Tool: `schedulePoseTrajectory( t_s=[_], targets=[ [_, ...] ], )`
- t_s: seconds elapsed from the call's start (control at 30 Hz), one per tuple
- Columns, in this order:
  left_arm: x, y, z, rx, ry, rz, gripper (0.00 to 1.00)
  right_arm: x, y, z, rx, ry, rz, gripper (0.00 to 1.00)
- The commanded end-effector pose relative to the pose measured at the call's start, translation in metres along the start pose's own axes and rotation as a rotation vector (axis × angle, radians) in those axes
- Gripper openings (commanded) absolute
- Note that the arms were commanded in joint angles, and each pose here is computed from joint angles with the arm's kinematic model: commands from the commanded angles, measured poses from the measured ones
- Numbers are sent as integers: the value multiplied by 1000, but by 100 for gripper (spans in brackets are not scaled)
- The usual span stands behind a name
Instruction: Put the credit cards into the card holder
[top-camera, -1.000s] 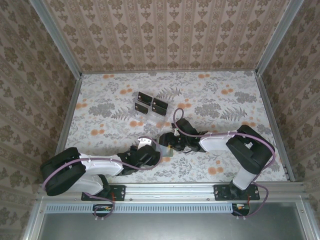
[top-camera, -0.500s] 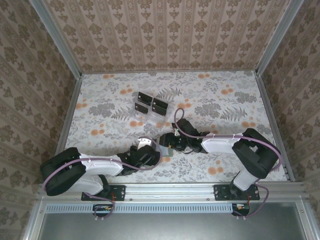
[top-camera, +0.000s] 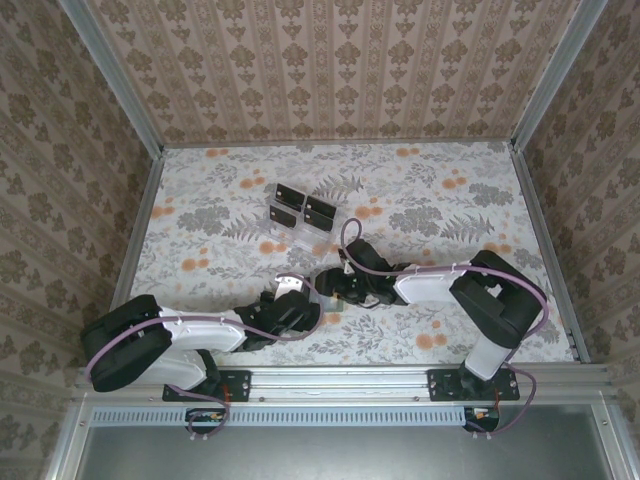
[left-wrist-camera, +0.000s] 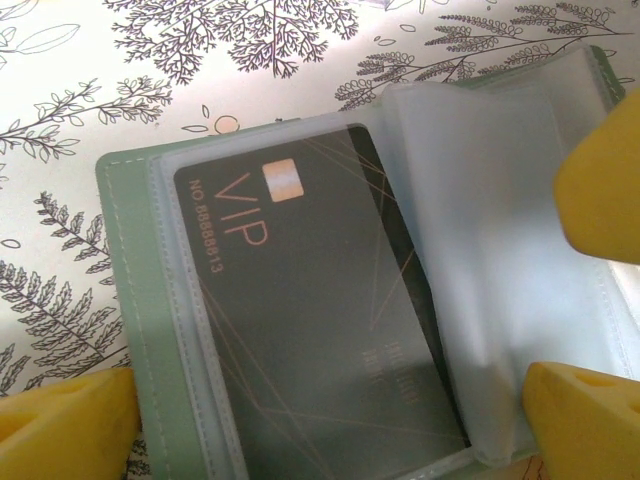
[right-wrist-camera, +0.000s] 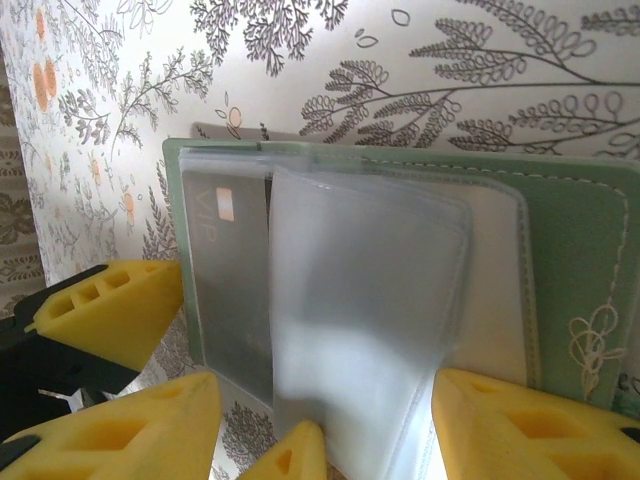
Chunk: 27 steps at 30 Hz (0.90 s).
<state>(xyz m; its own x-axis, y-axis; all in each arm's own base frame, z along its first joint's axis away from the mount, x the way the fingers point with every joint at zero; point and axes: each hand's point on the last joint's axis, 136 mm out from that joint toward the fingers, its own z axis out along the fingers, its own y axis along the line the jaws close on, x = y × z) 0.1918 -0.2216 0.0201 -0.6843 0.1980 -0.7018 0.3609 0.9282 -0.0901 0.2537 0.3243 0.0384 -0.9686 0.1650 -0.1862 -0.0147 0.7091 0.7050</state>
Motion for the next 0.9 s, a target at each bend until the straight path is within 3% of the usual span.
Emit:
schedulePoseTrajectory(
  t_s=[0.0, 0.43, 0.87],
  targets=[
    [19, 17, 1, -54, 50, -2, 100, 1, -6, 10, 33, 14, 8, 60],
    [18, 16, 0, -40, 40, -9, 100, 1, 11, 18, -39, 50, -14, 60],
    [-24, 14, -40, 35, -118, -69, 100, -4, 28, 14, -71, 51, -20, 60]
  ],
)
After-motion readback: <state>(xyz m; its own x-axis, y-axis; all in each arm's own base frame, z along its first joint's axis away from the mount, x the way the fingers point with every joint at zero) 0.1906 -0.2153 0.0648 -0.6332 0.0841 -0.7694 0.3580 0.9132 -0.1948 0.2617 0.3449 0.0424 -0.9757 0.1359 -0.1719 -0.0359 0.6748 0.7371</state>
